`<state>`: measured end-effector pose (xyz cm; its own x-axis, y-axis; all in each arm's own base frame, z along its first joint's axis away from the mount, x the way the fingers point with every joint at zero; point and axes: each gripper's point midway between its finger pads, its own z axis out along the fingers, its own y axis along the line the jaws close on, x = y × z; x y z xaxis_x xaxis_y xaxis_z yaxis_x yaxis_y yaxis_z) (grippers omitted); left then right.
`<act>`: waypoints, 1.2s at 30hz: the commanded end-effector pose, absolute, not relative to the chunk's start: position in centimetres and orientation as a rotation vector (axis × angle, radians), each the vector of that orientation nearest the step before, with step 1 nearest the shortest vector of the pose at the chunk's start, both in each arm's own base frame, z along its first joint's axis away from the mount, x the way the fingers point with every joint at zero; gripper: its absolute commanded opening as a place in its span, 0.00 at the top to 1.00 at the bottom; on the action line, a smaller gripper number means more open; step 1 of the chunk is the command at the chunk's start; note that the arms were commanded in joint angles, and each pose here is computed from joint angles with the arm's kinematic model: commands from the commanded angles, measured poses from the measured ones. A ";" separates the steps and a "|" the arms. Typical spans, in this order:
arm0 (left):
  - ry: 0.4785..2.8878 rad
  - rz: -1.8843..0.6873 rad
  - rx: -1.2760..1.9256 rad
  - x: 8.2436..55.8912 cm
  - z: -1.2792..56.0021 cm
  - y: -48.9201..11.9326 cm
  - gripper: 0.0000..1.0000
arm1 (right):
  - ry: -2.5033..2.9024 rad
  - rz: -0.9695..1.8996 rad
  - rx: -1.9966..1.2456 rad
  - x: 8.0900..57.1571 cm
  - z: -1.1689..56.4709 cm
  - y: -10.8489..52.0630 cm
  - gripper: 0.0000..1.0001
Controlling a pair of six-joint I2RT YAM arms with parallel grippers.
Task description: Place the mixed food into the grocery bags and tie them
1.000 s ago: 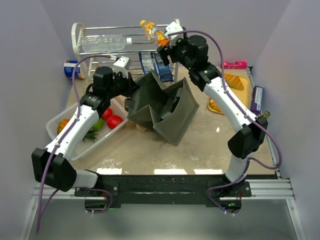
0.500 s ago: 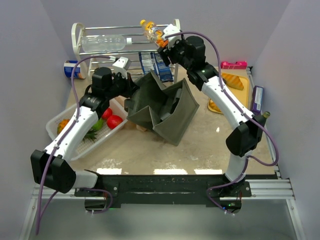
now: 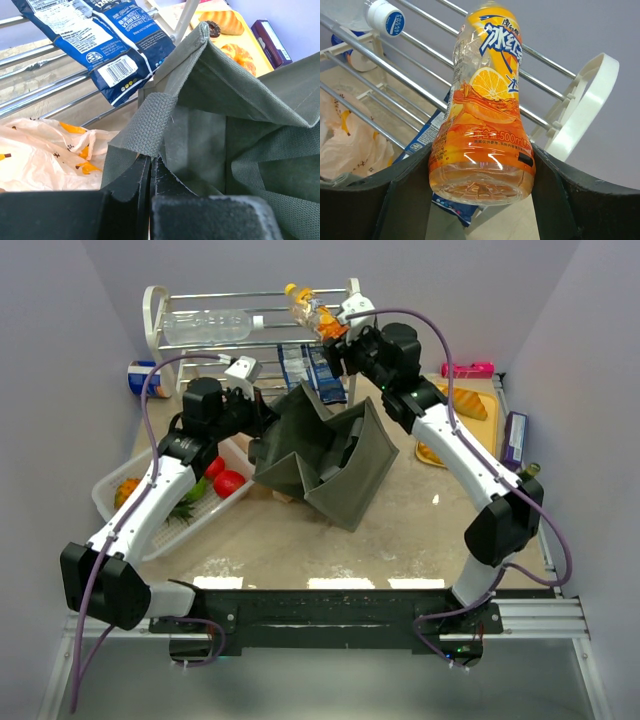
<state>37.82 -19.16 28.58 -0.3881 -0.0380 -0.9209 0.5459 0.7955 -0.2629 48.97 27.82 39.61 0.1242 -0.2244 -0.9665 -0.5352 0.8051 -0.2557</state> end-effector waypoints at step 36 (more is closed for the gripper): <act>1.779 -0.692 0.370 38.5 30.6 -19.4 1.00 | 0.951 0.594 -0.494 32.7 56.4 25.6 1.00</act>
